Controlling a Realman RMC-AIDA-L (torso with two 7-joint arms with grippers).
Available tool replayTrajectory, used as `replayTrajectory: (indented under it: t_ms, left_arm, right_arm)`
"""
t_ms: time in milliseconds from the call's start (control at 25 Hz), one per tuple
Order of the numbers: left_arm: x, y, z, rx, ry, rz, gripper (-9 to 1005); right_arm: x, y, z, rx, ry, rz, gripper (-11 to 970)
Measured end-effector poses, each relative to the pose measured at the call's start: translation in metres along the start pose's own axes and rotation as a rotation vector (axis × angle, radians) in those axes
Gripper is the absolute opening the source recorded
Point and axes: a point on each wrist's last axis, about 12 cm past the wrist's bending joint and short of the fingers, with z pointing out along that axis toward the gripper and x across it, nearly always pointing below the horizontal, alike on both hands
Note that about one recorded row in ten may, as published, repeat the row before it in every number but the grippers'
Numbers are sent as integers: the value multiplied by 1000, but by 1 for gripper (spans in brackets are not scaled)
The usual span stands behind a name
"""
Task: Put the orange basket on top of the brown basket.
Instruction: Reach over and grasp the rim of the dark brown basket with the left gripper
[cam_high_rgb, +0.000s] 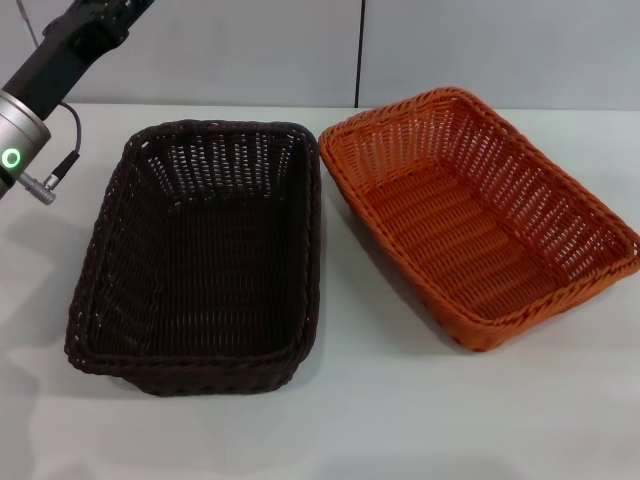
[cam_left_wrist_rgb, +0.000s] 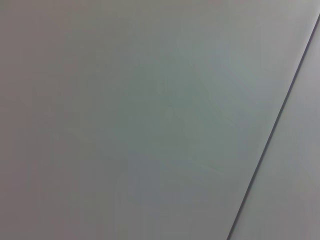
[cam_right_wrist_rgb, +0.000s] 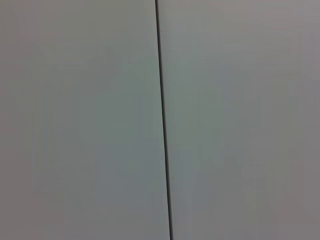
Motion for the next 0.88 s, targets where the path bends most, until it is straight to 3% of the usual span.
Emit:
replayTrajectory:
  t_ms: [560, 880]
  left_arm:
    - [0, 0, 0, -1, 4, -3, 814]
    - [1, 5, 10, -50, 77, -64, 799]
  right_arm:
    - [1, 1, -1, 2, 2, 4, 756]
    - [1, 1, -1, 1, 2, 4, 756]
